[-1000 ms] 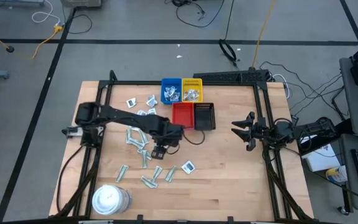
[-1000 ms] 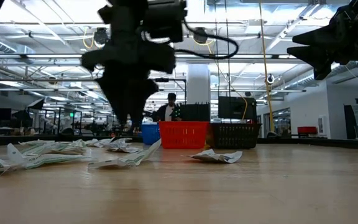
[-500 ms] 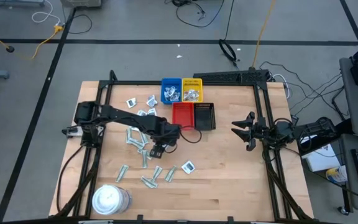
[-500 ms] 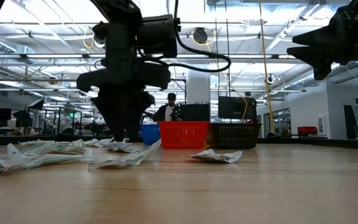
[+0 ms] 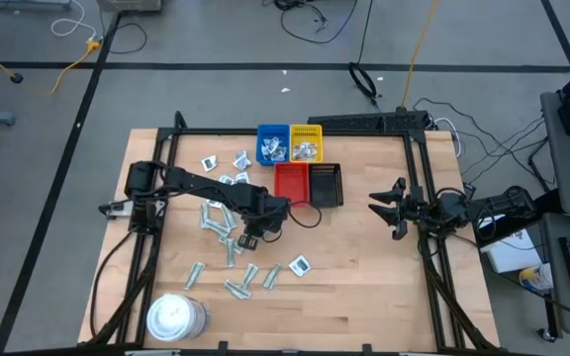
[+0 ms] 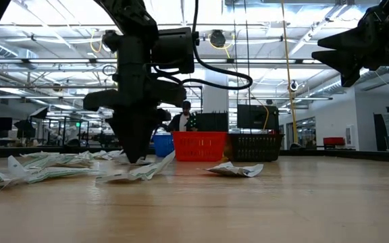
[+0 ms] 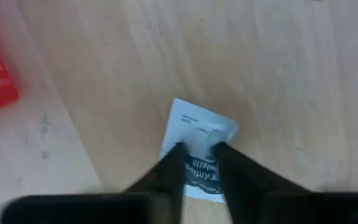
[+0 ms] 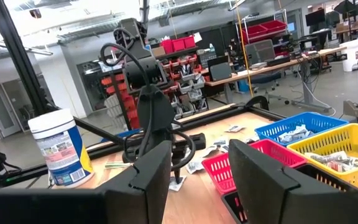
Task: Pick & Place First Aid Supplies
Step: Put the towelette pack into the black bin
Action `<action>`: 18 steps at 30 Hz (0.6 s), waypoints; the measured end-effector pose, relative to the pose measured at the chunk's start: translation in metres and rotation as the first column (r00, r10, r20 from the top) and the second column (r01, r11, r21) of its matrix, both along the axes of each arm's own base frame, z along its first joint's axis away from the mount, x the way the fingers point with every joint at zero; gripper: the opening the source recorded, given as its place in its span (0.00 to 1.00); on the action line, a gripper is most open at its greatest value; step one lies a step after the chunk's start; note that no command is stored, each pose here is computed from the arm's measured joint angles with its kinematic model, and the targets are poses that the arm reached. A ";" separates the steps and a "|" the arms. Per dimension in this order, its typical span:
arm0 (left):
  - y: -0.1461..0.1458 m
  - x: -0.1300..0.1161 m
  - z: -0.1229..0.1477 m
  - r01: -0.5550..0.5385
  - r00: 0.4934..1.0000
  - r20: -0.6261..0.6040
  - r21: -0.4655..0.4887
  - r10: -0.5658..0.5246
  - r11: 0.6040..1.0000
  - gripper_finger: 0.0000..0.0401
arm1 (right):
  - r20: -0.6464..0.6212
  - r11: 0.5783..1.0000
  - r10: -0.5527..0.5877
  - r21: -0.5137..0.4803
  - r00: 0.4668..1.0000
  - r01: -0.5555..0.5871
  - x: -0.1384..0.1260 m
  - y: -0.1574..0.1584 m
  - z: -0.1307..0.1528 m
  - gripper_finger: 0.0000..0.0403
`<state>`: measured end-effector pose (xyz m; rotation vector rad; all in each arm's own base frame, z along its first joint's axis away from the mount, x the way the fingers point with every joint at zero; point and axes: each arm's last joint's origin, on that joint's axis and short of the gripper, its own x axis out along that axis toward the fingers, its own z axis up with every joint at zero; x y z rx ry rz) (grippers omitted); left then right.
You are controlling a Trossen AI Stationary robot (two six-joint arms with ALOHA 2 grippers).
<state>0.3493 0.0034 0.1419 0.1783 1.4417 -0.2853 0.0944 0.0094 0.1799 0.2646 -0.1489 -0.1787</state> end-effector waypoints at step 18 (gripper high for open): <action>0.001 -0.001 0.055 0.001 0.965 0.254 -0.255 0.066 0.967 0.01 | -0.037 0.979 -0.029 -0.203 0.999 0.021 0.000 0.000 0.000 0.39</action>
